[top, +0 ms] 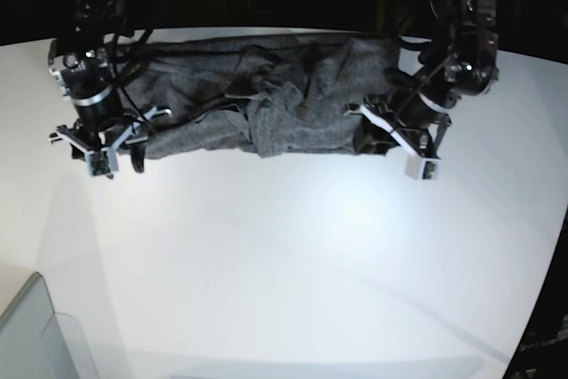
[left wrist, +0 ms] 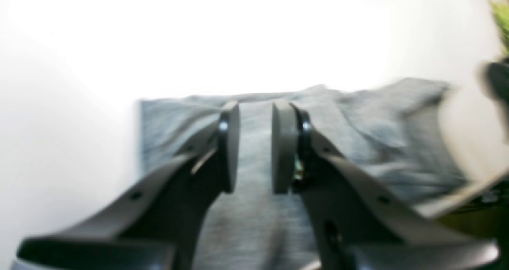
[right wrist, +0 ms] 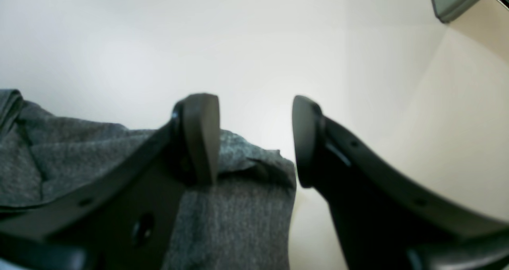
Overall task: Layout the t-shirt on the table in an organized manner, then fold the t-shirt properly
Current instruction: 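Release and regrasp the folded strip's ends with both grippers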
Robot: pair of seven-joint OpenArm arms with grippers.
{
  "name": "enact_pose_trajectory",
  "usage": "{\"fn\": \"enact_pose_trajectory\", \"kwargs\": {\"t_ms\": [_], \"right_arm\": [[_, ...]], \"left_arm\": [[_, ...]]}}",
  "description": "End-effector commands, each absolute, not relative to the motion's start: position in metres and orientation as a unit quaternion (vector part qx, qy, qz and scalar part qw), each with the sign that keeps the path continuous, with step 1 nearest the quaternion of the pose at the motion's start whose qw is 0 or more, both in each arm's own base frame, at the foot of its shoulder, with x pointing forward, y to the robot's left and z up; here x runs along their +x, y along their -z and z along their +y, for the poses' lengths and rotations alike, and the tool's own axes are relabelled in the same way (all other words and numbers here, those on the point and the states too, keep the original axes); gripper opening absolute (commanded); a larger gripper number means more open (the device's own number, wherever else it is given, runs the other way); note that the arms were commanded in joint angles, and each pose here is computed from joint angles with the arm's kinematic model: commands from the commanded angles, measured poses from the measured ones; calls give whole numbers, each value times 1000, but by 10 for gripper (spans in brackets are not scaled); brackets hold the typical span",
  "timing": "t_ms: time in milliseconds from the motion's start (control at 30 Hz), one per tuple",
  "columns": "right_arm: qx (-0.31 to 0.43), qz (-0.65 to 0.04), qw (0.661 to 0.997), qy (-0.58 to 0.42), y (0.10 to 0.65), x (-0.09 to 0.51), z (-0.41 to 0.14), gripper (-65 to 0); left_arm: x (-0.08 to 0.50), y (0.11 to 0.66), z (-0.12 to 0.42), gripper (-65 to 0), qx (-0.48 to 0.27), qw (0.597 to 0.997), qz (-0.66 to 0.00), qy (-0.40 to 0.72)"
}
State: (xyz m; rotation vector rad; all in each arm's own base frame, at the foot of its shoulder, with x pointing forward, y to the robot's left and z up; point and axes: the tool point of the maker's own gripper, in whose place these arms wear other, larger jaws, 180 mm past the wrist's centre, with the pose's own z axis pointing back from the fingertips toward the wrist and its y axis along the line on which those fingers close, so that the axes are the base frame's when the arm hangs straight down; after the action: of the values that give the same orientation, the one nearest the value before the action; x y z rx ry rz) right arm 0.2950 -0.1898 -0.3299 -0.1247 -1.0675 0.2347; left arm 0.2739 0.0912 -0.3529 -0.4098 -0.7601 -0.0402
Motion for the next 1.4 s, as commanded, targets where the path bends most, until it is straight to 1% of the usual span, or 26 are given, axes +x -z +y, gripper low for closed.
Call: {"fn": "enact_pose_trajectory", "kwargs": {"t_ms": [0, 100, 167, 233, 400, 533, 600, 733, 933, 1033, 1167, 1267, 1300, 1367], "right_arm": [[-55, -530, 839, -110, 317, 300, -187, -348], [-55, -530, 839, -110, 317, 300, -187, -348], [-55, -530, 839, -110, 317, 300, -187, -348], [-55, -530, 839, -110, 317, 300, -187, -348], [-59, -531, 838, -109, 316, 301, -190, -348], [-85, -541, 834, -67, 307, 303, -218, -348], [-100, -545, 831, -37, 302, 302, -235, -348], [-119, -551, 826, -5, 295, 301, -257, -348], [-121, -546, 829, -2, 298, 296, -259, -348], [-122, -536, 835, -4, 305, 288, -259, -341], [-115, -524, 844, 4, 316, 279, -255, -259], [-109, -512, 852, 2, 326, 270, -251, -189], [-108, -509, 854, 1, 328, 269, -250, -175], [-108, -500, 859, 0, 333, 262, -250, -167]], "left_arm": [[280, 349, 87, -510, -195, 906, -373, 32], [271, 377, 80, -510, -145, 929, -334, 70], [265, 385, 68, -510, -126, 931, -326, 103], [258, 384, 48, -510, -123, 926, -326, 142], [225, 390, -10, -510, -170, 910, -293, 241], [194, 388, -47, -510, -209, 882, -271, 324], [181, 383, -59, -510, -237, 870, -263, 344], [179, 368, -64, -510, -271, 860, -264, 343], [210, 353, -33, -510, -248, 870, -301, 302], [222, 348, -14, -510, -234, 878, -317, 272], [247, 348, 23, -508, -202, 894, -337, 215], [259, 367, 50, -508, -176, 912, -322, 182], [261, 375, 57, -508, -170, 918, -315, 172], [269, 382, 63, -508, -164, 918, -324, 161]]}}
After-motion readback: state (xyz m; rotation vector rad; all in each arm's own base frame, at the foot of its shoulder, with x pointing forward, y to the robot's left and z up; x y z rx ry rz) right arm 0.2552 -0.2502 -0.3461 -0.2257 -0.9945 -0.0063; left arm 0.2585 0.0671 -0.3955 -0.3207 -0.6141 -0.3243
